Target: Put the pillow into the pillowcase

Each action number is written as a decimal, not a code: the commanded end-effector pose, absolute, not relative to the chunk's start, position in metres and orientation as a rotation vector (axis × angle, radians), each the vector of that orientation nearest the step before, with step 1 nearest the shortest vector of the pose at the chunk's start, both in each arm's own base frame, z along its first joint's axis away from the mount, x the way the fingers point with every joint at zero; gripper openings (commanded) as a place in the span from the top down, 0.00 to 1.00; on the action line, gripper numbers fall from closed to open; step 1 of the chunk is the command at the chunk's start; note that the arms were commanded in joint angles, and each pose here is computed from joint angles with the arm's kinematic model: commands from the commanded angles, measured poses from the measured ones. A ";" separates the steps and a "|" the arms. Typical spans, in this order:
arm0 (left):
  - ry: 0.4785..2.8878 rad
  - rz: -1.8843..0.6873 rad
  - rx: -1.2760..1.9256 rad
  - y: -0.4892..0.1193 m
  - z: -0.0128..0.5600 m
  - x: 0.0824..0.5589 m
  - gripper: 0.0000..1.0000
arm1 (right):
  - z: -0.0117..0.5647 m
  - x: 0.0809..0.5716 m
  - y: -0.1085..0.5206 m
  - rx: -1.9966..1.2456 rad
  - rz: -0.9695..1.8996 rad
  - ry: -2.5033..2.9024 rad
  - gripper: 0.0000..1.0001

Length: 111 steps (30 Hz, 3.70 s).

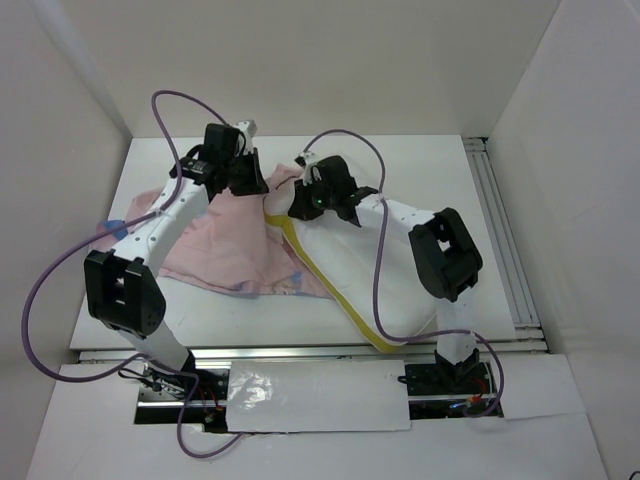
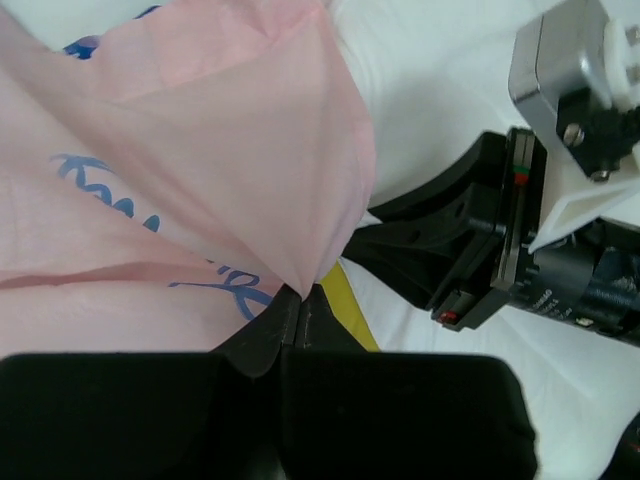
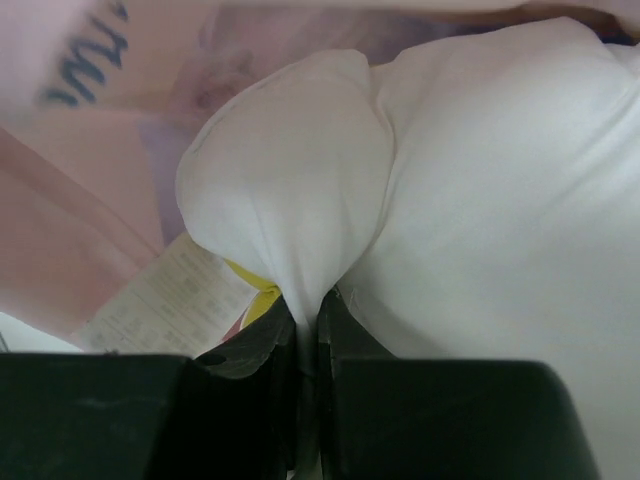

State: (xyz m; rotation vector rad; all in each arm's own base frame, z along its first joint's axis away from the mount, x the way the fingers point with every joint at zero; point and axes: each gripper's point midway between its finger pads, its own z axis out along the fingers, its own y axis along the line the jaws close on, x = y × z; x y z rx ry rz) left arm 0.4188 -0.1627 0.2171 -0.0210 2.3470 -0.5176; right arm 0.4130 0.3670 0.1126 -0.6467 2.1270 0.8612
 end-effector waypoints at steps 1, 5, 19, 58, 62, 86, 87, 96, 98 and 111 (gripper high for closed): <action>2.243 -0.613 0.102 -0.186 0.253 0.414 1.00 | 0.201 0.429 0.390 -0.610 1.013 1.884 1.00; 2.221 -0.630 0.155 -0.201 0.260 0.410 1.00 | 0.222 0.426 0.399 -0.615 1.088 1.817 1.00; 2.236 -0.564 -0.071 -0.190 0.263 0.440 1.00 | 0.169 0.355 0.385 -0.863 0.990 1.891 0.23; 2.219 -0.630 -0.098 -0.183 0.268 0.494 1.00 | 0.198 0.446 0.319 -0.916 1.068 1.844 1.00; 2.178 -0.655 -0.073 -0.190 0.284 0.493 1.00 | 0.207 0.417 0.342 -0.992 1.102 1.793 1.00; 2.082 -0.717 0.078 -0.217 0.311 0.385 1.00 | 0.234 0.443 0.374 -0.679 1.375 1.479 1.00; 2.112 -0.710 0.075 -0.214 0.298 0.379 1.00 | 0.237 0.453 0.362 -0.586 1.408 1.491 1.00; 2.333 -0.771 0.121 -0.219 0.204 0.313 1.00 | 0.221 0.523 0.295 -0.217 1.460 1.498 0.99; 2.361 -0.768 0.128 -0.220 0.199 0.306 0.73 | 0.214 0.528 0.290 -0.217 1.418 1.542 0.80; 2.360 -0.435 -0.133 -0.165 0.207 0.307 0.00 | 0.131 0.501 0.200 -0.186 0.737 2.135 0.00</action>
